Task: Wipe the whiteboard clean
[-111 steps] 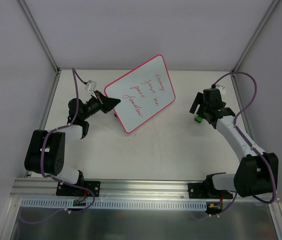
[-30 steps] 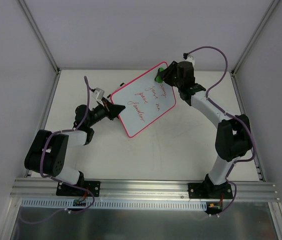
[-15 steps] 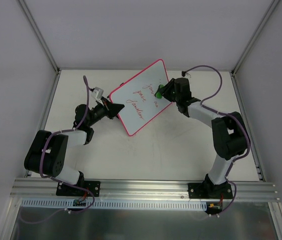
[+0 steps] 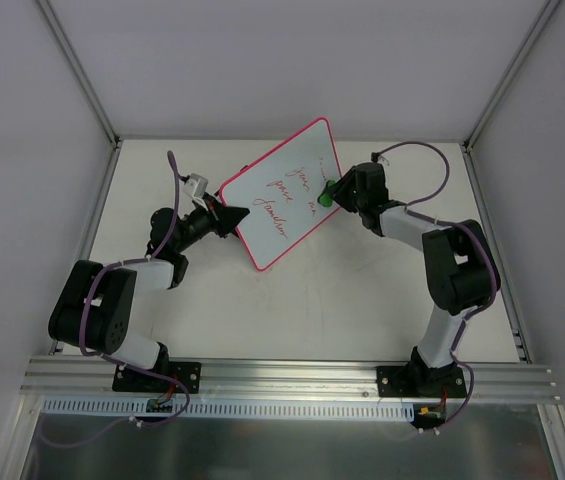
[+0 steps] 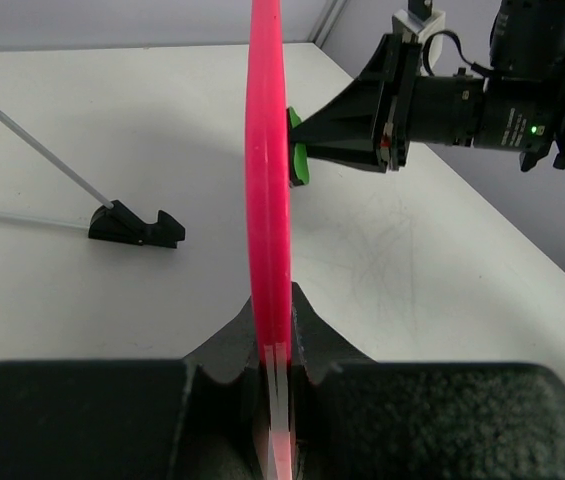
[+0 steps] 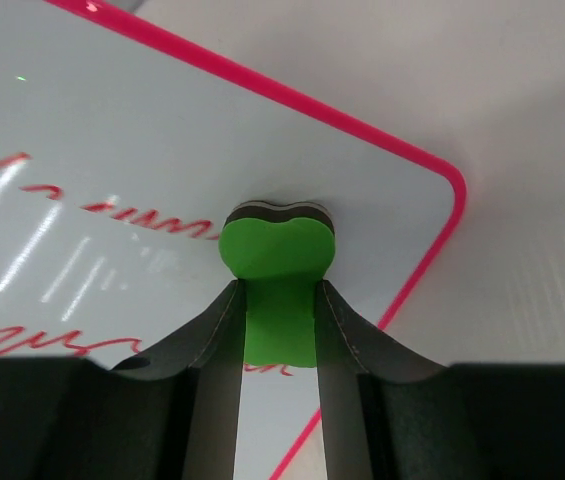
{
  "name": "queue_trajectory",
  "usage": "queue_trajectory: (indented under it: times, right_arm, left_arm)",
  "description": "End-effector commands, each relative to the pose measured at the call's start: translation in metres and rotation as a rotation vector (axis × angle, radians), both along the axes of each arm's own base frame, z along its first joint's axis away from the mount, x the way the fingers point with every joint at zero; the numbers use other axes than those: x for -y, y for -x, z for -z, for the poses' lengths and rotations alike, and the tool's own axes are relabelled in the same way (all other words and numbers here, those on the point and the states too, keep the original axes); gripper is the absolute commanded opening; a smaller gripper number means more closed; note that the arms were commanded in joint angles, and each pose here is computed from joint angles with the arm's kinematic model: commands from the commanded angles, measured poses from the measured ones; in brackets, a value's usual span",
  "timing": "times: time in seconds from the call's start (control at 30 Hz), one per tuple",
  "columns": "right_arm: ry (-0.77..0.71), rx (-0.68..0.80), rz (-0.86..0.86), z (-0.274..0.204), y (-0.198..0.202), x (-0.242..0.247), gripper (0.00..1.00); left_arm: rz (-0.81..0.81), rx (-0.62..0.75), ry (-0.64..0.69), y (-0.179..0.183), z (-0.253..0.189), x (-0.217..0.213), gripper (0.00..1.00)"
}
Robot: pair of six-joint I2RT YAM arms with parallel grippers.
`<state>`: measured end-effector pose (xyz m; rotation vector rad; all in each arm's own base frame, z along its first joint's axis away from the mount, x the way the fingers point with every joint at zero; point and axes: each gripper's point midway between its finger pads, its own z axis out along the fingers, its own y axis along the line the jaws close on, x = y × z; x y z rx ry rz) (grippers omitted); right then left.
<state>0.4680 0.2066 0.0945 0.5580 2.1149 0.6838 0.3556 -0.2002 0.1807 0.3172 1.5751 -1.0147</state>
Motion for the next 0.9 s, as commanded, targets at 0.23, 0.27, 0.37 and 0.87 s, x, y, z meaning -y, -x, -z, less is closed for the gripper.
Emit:
queue_trajectory:
  times: [0.23, 0.27, 0.37, 0.87]
  right_arm:
    - [-0.153, 0.387, -0.078, -0.178, -0.044, -0.052, 0.00]
    - [-0.164, 0.404, -0.080, -0.188, -0.046, -0.055, 0.00]
    - [-0.191, 0.372, -0.066, -0.177, -0.049, -0.059, 0.00]
    - [-0.084, 0.074, 0.095, -0.014, -0.012, 0.017, 0.00]
  left_arm:
    - [0.143, 0.197, -0.007, 0.016, -0.040, 0.018, 0.00]
    - [0.143, 0.195, -0.008, 0.016, -0.040, 0.018, 0.00]
    - [0.141, 0.195, -0.005, 0.016, -0.041, 0.018, 0.00]
    - [0.155, 0.188, -0.007, 0.020, -0.041, 0.018, 0.00]
